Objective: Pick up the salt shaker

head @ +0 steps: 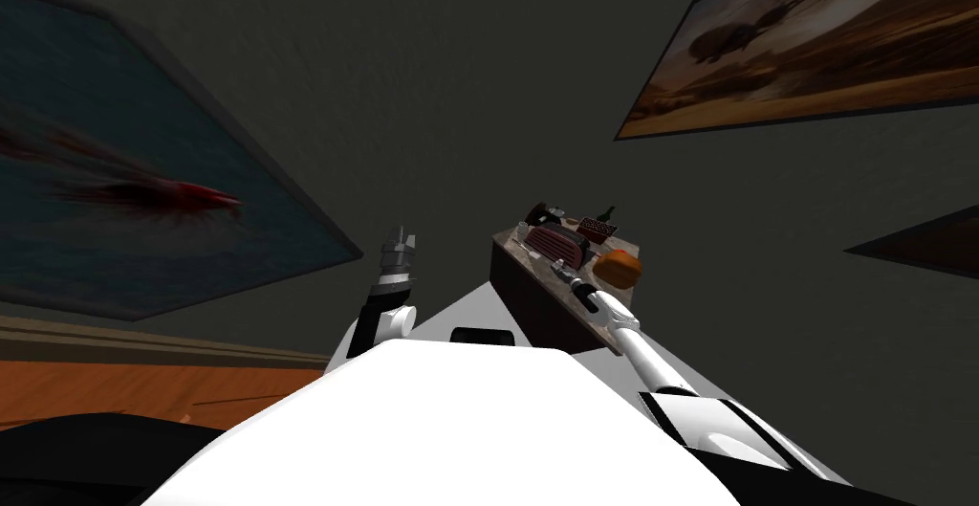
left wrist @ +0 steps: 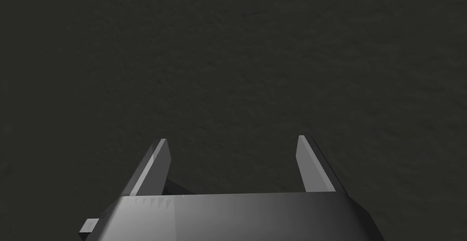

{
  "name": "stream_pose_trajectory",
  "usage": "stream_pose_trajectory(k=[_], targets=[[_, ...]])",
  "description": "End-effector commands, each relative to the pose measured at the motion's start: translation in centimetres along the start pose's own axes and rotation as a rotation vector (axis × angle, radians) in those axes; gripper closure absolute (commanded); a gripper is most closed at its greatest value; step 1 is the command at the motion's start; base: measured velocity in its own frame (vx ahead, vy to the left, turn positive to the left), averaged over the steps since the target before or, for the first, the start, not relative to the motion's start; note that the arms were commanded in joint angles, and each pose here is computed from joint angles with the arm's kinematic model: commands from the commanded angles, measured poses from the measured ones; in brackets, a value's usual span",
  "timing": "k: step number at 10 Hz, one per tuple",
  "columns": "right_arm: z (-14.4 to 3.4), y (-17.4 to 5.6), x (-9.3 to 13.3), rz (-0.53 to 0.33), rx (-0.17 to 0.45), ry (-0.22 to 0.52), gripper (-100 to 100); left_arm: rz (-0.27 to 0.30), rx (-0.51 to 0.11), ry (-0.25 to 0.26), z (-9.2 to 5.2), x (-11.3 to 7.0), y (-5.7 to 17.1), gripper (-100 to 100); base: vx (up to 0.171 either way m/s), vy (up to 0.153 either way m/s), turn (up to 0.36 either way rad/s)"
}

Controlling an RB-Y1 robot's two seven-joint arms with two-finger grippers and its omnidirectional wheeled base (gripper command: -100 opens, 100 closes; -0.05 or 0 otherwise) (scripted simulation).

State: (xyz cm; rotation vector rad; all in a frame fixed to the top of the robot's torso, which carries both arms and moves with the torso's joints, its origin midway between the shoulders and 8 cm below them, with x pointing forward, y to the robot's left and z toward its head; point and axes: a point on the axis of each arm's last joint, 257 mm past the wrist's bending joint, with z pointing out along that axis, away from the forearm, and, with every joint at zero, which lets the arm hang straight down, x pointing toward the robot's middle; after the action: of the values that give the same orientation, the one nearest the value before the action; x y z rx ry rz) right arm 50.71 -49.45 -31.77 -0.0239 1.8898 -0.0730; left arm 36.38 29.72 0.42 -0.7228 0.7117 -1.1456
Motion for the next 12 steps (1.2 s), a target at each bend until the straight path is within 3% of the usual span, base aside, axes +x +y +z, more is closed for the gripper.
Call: stream_pose_trajectory(k=[1,3,4,5,7,8,10,11,12], targets=[[1.3,0.8,0.1,-0.001,-0.002,0.011,-100,0.0,0.0,0.0,0.0,0.0,0.0,0,-0.091,-0.02,0.051],[2.4,0.6,-1.4,0.003,0.006,-0.006,-100,0.0,0.0,0.0,0.0,0.0,0.0,0,-0.061,-0.02,0.023],[3.3,1.1,-0.7,0.002,0.01,0.019,-100,0.0,0.0,0.0,0.0,0.0,0.0,0,-0.091,-0.03,0.051],[4.2,1.2,-2.2,0.003,0.01,0.0,-100,0.0,0.0,0.0,0.0,0.0,0.0,0,-0.095,-0.019,0.044],[5.3,1.9,-2.2,0.0,0.012,0.016,-100,0.0,0.0,0.0,0.0,0.0,0.0,0,-0.067,-0.018,0.028],[5.9,1.9,-3.4,0.001,0.013,0.001,-100,0.0,0.0,0.0,0.0,0.0,0.0,0,-0.089,-0.027,0.04],[5.8,2.0,-3.4,0.002,0.012,0.0,-100,0.0,0.0,0.0,0.0,0.0,0.0,0,-0.024,-0.004,-0.002],[5.9,2.0,-3.4,0.002,0.012,0.0,100,0.0,0.0,0.0,0.0,0.0,0.0,0,0.0,0.0,0.0],[5.9,2.0,-3.4,0.002,0.013,0.0,100,0.0,0.0,0.0,0.0,0.0,0.0,0,0.0,0.0,0.0]])
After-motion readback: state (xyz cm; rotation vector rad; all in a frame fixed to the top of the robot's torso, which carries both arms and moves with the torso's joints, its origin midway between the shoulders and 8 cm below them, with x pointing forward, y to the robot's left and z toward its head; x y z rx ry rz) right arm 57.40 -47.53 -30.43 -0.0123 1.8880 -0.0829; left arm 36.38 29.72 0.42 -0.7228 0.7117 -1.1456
